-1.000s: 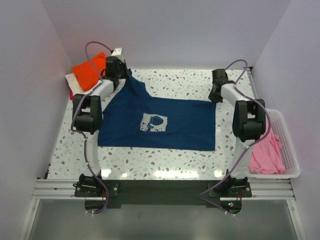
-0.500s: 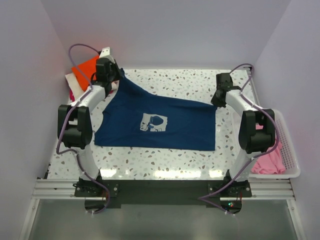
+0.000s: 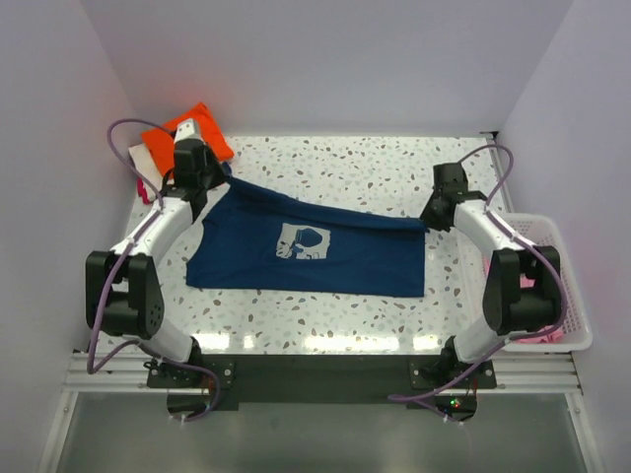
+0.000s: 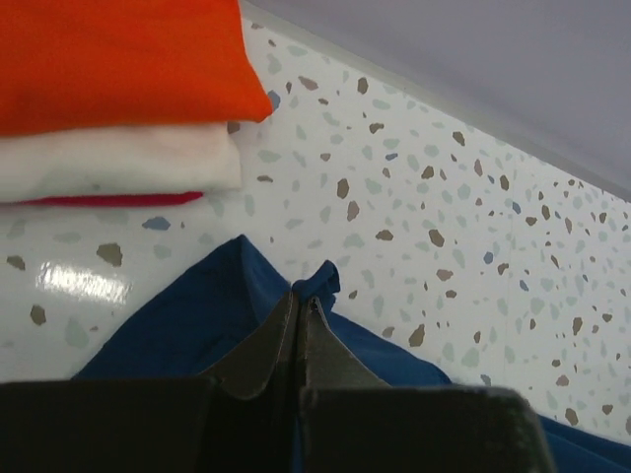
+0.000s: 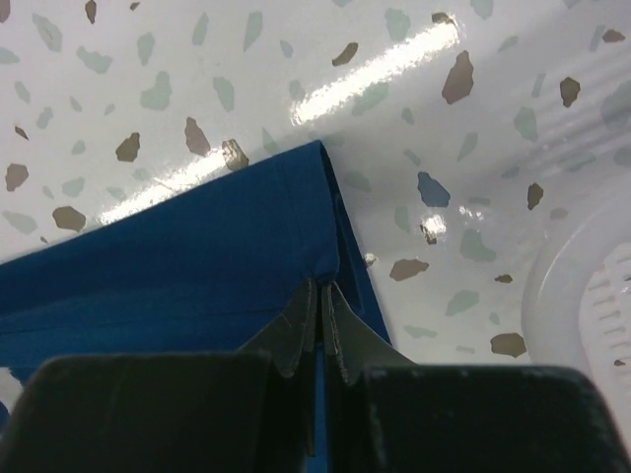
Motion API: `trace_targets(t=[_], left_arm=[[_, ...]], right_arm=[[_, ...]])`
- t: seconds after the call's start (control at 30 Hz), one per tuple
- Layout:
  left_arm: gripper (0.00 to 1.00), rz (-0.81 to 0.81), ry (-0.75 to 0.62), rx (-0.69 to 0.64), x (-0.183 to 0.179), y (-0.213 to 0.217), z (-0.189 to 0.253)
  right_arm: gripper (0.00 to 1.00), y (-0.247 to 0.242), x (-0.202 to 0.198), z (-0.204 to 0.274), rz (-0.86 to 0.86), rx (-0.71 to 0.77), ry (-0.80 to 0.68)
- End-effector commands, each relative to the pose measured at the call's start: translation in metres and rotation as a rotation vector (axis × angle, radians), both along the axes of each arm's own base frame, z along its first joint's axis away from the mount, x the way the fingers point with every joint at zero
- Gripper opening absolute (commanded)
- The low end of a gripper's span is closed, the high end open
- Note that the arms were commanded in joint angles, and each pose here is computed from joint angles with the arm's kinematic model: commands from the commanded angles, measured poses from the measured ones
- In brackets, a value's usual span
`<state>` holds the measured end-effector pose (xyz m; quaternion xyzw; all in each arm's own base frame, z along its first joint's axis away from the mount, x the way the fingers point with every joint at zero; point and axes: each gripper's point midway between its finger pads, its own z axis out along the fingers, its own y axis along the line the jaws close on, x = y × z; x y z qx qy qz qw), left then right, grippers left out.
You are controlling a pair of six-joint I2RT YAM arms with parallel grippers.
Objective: Fold and stack the t-shirts
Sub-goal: Fold the tshirt
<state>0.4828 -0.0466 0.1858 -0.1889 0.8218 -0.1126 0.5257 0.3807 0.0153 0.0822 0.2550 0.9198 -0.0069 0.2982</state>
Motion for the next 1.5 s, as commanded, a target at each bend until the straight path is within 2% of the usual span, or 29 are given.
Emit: trace_targets(t=[0.0,0.23,0.67,0.93,1.03,1.07,1.1,1.27,1.47], left_arm=[[0.0,0.075,0.067,-0.054,-0.029,0.01,-0.01],[0.0,0.153,0.167,-0.083,-0.077,0.02,-0.037],[0.0,0.216,0.206,-0.104,-0.117,0.033,-0.043],[0.0,0.215,0.263,-0.12,-0.143,0.032,-0.069],[0.0,0.194,0.294,-0.144,-0.151,0.027,-0.084],[0.0,0.187,0.299,-0.156,-0.152,0.025,-0.087],[0.0,0.183,0.307,-0.161,-0.155,0.024,-0.092],[0.0,0.158,0.312,-0.198,-0.162,0.019,-0.101],[0.0,0.162,0.338,-0.206,-0.17,0.018,-0.114]], right_arm=[[0.0,0.003,-0.006,0.011,-0.002,0.027,-0.043],[0.0,0.006,-0.026,0.0,0.012,0.051,-0.021],[0.0,0.009,-0.037,-0.012,0.009,0.074,-0.002],[0.0,0.012,-0.047,-0.015,0.017,0.092,0.005],[0.15,0.016,-0.052,-0.014,0.029,0.116,0.0],[0.25,0.018,-0.053,-0.013,0.034,0.121,-0.003],[0.29,0.019,-0.054,-0.011,0.042,0.128,-0.006],[0.37,0.03,-0.053,0.01,0.091,0.157,-0.057],[0.41,0.072,-0.037,0.027,0.215,0.062,-0.094]])
